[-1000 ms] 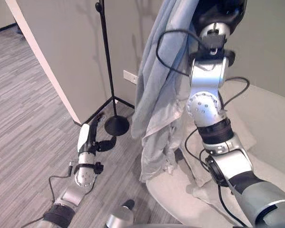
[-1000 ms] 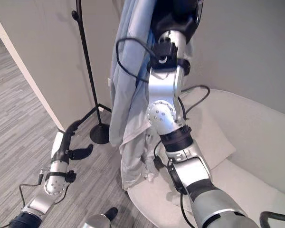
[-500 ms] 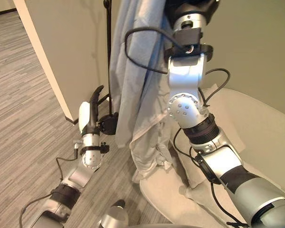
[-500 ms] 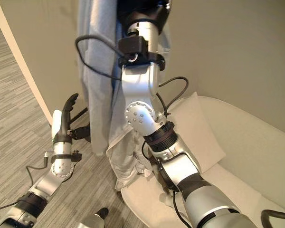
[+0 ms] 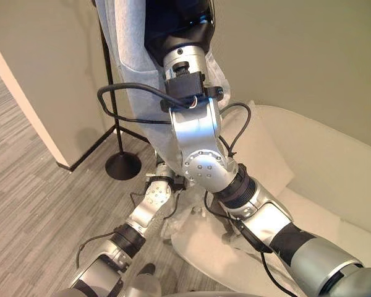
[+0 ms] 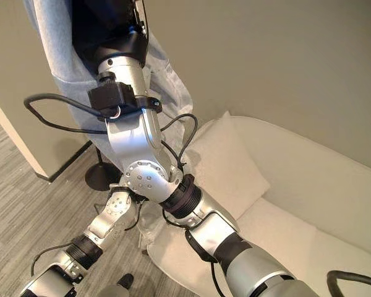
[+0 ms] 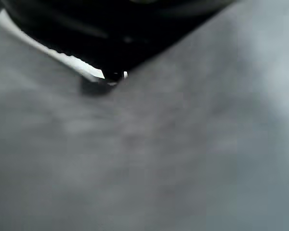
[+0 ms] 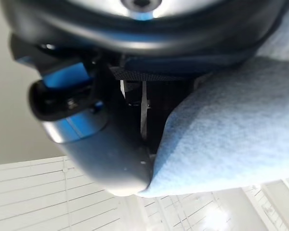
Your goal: Hang the clothes on the sofa on the clothes rack.
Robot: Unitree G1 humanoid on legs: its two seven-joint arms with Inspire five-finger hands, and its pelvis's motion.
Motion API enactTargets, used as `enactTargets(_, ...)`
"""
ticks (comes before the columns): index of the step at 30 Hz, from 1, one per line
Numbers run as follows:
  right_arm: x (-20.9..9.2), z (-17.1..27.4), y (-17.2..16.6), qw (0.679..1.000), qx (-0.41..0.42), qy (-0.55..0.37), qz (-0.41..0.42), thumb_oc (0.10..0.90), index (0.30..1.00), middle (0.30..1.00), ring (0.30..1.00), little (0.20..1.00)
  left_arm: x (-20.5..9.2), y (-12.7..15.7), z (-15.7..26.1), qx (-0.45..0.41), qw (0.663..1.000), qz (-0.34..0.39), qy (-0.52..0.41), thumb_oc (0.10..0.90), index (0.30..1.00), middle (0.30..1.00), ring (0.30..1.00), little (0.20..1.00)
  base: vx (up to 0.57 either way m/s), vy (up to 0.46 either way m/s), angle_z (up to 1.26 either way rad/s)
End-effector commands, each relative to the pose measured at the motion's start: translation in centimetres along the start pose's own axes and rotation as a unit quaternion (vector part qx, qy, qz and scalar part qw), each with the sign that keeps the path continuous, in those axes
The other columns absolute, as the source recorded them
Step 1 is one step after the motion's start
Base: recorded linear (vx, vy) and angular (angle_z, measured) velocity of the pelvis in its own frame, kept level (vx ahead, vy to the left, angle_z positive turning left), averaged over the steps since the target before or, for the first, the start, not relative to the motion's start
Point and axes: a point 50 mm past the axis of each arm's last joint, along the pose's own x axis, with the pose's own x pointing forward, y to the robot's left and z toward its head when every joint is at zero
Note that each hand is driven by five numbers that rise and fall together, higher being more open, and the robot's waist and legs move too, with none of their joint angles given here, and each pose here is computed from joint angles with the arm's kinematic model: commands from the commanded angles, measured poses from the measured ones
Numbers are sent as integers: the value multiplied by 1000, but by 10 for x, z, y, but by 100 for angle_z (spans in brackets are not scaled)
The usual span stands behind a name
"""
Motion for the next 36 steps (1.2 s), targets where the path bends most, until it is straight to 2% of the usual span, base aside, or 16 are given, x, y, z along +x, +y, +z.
enactTargets(1,6,20,19,996,14,-49,68,400,300,300,300,300,22,-30,51,-42,989,-53,-133,400,300,300,300,300,0,0,0)
enactTargets(4,6,20,19,996,14,-49,68,400,300,300,300,300,22,-31,51,-42,989,-53,-133,400,300,300,300,300,12,-22,-1)
enactTargets(5,0,47,1,995,-19,-86,50,400,300,300,300,300,22,-1,62,-41,986,26,-162,400,300,300,300,300,35,-66,-1)
enactTargets(11,-9,64,-13,993,-50,-97,45,400,300,300,300,300,13,34,77,-28,972,103,-207,400,300,300,300,300,13,-20,-1)
enactTargets(12,-12,69,-16,992,-62,-97,46,400,300,300,300,300,10,45,83,-18,967,127,-222,400,300,300,300,300,51,-58,5)
enactTargets(13,-19,86,-27,988,-109,-90,57,400,300,300,300,300,-5,81,103,14,941,200,-274,400,300,300,300,300,34,-45,6)
enactTargets(15,-20,86,-27,988,-110,-89,58,400,300,300,300,300,-6,81,103,13,941,200,-274,400,300,300,300,300,13,-24,6)
enactTargets(16,-26,97,-37,985,-141,-78,63,400,300,300,300,300,-23,105,119,50,915,248,-314,400,300,300,300,300,23,-38,10)
enactTargets(20,-36,117,-48,974,-209,-50,76,400,300,300,300,300,-49,132,140,107,879,296,-358,400,300,300,300,300,20,-34,23)
enactTargets(23,-59,154,-65,934,-351,-30,63,400,300,300,300,300,-91,156,169,170,827,337,-417,400,300,300,300,300,-49,2,33)
enactTargets(25,-77,170,-67,893,-447,-27,48,400,300,300,300,300,-108,160,177,187,811,347,-433,400,300,300,300,300,-122,42,28)
enactTargets(26,-79,170,-67,891,-450,-26,45,400,300,300,300,300,-108,160,176,187,812,345,-431,400,300,300,300,300,-159,119,51)
enactTargets(27,-97,188,-72,841,-540,-18,26,400,300,300,300,300,-120,162,182,201,795,350,-452,400,300,300,300,300,-100,91,58)
enactTargets(30,-116,197,-76,800,-599,-19,-7,400,300,300,300,300,-128,162,183,224,788,351,-453,400,300,300,300,300,-107,189,56)
enactTargets(32,-144,188,-90,806,-589,6,-56,400,300,300,300,300,-138,168,182,251,774,369,-449,400,300,300,300,300,-66,326,35)
enactTargets(36,-162,172,-97,818,-568,45,-80,400,300,300,300,300,-137,173,167,231,786,390,-421,400,300,300,300,300,-22,381,-2)
